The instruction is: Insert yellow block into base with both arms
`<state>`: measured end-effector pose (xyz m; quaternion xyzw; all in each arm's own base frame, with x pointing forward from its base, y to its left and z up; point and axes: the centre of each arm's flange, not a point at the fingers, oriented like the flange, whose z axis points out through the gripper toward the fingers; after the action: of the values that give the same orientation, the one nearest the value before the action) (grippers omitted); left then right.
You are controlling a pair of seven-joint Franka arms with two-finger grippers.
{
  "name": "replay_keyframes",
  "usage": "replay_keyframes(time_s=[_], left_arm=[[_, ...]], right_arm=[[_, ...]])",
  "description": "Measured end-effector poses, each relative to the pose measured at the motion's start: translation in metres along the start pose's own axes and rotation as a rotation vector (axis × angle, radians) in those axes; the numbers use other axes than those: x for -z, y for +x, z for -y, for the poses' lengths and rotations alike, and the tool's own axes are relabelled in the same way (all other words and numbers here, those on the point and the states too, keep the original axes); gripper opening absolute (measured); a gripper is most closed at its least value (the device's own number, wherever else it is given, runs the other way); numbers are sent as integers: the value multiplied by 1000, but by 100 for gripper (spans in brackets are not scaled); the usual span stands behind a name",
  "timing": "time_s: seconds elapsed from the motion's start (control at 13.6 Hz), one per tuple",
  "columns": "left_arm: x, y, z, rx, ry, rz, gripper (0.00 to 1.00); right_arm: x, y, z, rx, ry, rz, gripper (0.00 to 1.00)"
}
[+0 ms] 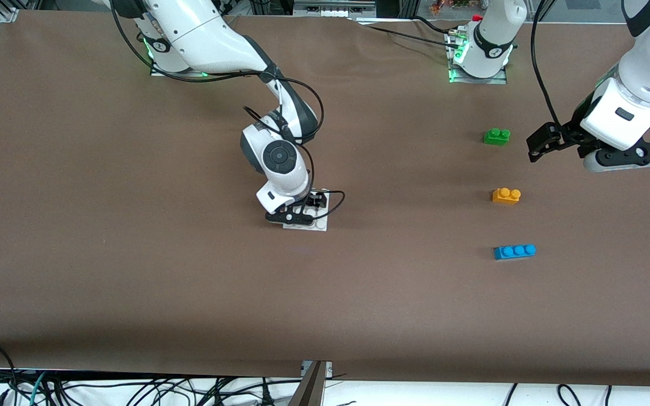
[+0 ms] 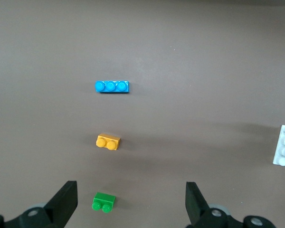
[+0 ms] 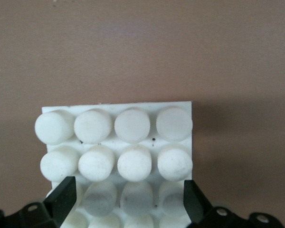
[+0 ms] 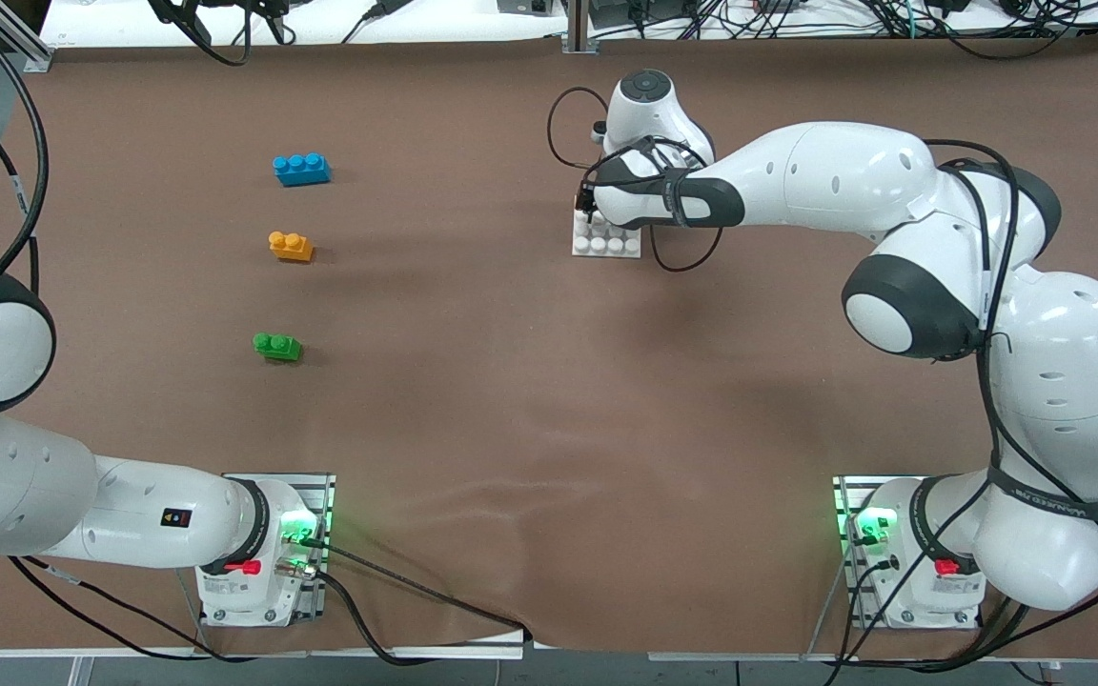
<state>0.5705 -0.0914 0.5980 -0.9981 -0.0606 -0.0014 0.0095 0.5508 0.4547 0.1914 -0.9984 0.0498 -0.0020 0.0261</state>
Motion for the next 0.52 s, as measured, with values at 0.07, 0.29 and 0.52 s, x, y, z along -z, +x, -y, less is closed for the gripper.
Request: replay_keyframes(time_s=[0.07,0.29,0.52], left_arm=[[0,0,0,0,0,0,100],[0,0,0,0,0,0,100],[0,0,-1,-1,0,0,100]], right_arm=[[1,0,2,3,3,-2,100],[1,0,4,4,4,-4,100],[3,1,5,5,8,-8,100]])
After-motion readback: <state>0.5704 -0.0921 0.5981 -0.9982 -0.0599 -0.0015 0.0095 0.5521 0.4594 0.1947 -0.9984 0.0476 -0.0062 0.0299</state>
